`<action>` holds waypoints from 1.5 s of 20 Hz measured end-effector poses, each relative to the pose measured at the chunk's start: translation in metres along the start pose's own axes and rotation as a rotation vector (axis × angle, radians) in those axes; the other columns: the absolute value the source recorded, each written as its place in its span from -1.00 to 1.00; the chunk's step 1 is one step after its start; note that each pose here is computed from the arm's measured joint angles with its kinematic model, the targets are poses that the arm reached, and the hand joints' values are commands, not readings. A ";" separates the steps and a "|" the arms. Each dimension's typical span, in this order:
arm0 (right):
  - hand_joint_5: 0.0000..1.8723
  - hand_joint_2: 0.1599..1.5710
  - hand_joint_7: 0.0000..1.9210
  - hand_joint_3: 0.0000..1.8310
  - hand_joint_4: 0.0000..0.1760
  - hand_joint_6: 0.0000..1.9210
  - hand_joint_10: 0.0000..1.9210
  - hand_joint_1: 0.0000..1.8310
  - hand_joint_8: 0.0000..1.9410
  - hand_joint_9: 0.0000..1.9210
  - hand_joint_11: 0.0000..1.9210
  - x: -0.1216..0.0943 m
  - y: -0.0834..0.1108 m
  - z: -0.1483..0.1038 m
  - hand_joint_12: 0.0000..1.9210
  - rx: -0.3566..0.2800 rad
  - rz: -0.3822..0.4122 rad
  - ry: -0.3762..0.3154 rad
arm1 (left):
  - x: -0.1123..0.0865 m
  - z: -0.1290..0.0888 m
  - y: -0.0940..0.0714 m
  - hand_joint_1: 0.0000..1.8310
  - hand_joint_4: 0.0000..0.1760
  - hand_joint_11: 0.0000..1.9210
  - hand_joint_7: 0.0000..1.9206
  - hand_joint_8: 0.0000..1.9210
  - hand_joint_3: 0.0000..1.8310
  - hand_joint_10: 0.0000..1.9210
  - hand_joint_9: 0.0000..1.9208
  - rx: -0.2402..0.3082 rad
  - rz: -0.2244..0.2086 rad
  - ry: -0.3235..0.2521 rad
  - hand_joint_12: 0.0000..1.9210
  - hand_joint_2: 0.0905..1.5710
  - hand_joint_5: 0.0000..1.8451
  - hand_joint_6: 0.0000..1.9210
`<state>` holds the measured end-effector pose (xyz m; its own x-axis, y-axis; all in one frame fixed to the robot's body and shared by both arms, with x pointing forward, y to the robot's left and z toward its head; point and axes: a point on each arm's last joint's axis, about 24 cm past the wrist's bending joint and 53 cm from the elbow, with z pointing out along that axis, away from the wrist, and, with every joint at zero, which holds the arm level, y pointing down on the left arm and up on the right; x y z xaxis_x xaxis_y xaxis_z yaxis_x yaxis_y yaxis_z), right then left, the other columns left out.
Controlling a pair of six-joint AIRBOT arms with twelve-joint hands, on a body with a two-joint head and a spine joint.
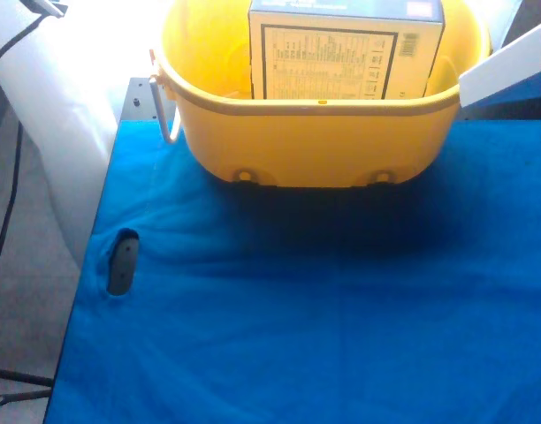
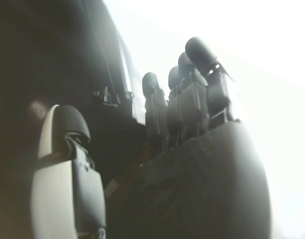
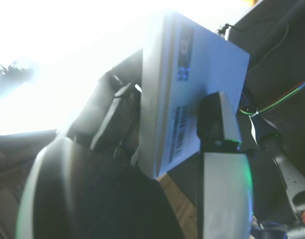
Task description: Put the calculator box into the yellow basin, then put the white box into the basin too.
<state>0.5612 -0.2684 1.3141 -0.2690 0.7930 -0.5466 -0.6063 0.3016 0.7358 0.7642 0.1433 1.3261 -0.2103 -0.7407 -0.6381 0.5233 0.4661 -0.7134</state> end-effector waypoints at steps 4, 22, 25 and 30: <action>0.05 0.41 -0.13 -1.00 -1.00 0.01 -0.27 0.32 0.27 -0.07 -0.25 -0.012 0.000 0.002 0.23 -0.003 -0.044 -0.035 | -0.006 0.004 0.007 -0.22 -1.00 -1.00 -0.79 -1.00 -1.00 -0.92 -0.74 -0.018 0.002 -0.025 0.27 0.31 -0.50 -0.99; -0.13 0.49 -0.22 -1.00 -1.00 0.33 0.50 0.43 0.36 -0.28 -0.43 -0.042 -0.002 0.076 0.68 -0.171 -0.037 -0.264 | 0.004 0.002 0.028 -0.24 -1.00 -1.00 -0.69 -1.00 -0.99 -0.92 -0.75 -0.049 -0.032 -0.036 0.13 0.39 -0.48 -0.99; -0.24 0.52 -0.26 -1.00 -1.00 0.27 0.63 0.46 0.47 -0.22 -0.30 -0.017 -0.040 0.085 0.77 -0.035 -0.032 -0.184 | -0.002 -0.003 0.043 -0.25 -1.00 -1.00 -0.73 -1.00 -0.99 -0.92 -0.74 -0.085 -0.033 -0.047 0.17 0.40 -0.50 -1.00; -0.11 0.47 -0.50 -1.00 -0.92 0.30 0.39 0.12 0.05 -0.79 -0.99 -0.023 -0.033 0.104 1.00 -0.086 0.000 -0.230 | -0.004 0.001 0.029 -0.21 -1.00 -1.00 -0.75 -0.99 -1.00 -0.91 -0.75 -0.041 -0.041 -0.066 0.20 0.38 -0.50 -0.99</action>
<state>0.6651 -0.2422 1.3438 -0.0970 0.8956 -0.4341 -0.6706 0.2635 0.6935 0.7809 0.1587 1.3084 -0.1756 -0.7892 -0.5885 0.4808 0.4529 -0.7508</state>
